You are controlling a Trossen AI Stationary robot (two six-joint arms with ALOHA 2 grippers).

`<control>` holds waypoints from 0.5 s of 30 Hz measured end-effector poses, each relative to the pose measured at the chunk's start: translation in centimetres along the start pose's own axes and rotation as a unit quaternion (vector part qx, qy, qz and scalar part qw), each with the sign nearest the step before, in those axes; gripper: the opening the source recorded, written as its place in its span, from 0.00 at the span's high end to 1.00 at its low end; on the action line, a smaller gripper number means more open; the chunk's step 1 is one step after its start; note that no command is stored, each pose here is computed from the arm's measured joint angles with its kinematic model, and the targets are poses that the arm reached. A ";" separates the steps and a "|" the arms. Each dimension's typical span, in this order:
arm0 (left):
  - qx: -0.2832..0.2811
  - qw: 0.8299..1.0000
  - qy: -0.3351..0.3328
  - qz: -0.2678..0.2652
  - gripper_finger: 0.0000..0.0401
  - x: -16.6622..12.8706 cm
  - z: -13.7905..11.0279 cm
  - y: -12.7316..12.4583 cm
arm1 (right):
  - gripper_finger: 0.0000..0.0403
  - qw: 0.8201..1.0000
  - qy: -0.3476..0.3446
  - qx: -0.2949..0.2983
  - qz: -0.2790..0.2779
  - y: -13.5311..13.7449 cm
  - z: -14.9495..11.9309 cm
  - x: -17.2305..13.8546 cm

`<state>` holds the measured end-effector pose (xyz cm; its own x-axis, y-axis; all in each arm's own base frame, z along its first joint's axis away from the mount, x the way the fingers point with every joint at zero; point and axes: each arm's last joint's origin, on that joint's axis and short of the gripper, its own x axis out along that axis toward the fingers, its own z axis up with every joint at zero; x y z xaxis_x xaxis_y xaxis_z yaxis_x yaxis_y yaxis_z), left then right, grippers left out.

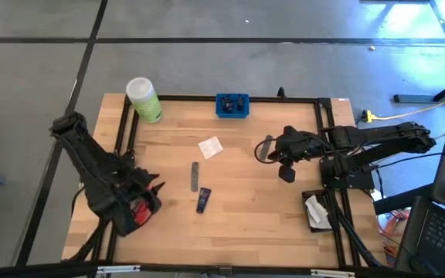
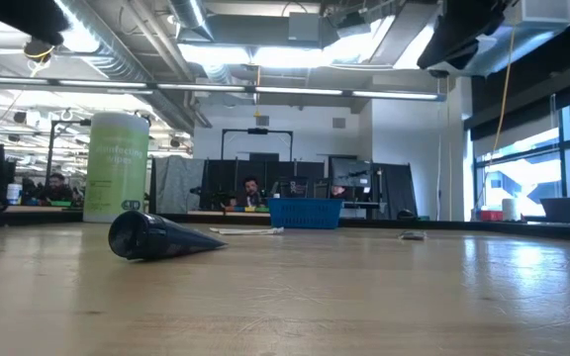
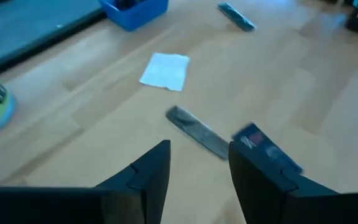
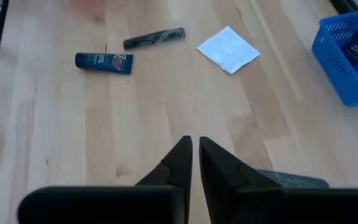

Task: Pick & Place Travel size toiletries
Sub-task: Put the white bandage pad into the black basket

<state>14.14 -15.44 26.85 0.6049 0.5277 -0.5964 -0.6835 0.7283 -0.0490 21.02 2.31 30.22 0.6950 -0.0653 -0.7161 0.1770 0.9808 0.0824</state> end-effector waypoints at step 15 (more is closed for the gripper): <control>0.031 0.997 -0.022 0.070 0.60 5.6 2.5 -1.8 | 0.88 1.000 -0.016 0.002 0.019 1.0 0.1 0.0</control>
<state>19.78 -12.72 25.67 0.5244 0.6434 -0.5577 -0.7360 0.6719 0.0830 21.27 3.22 30.43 0.7237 -0.0337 -0.6893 0.1522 0.9820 0.1119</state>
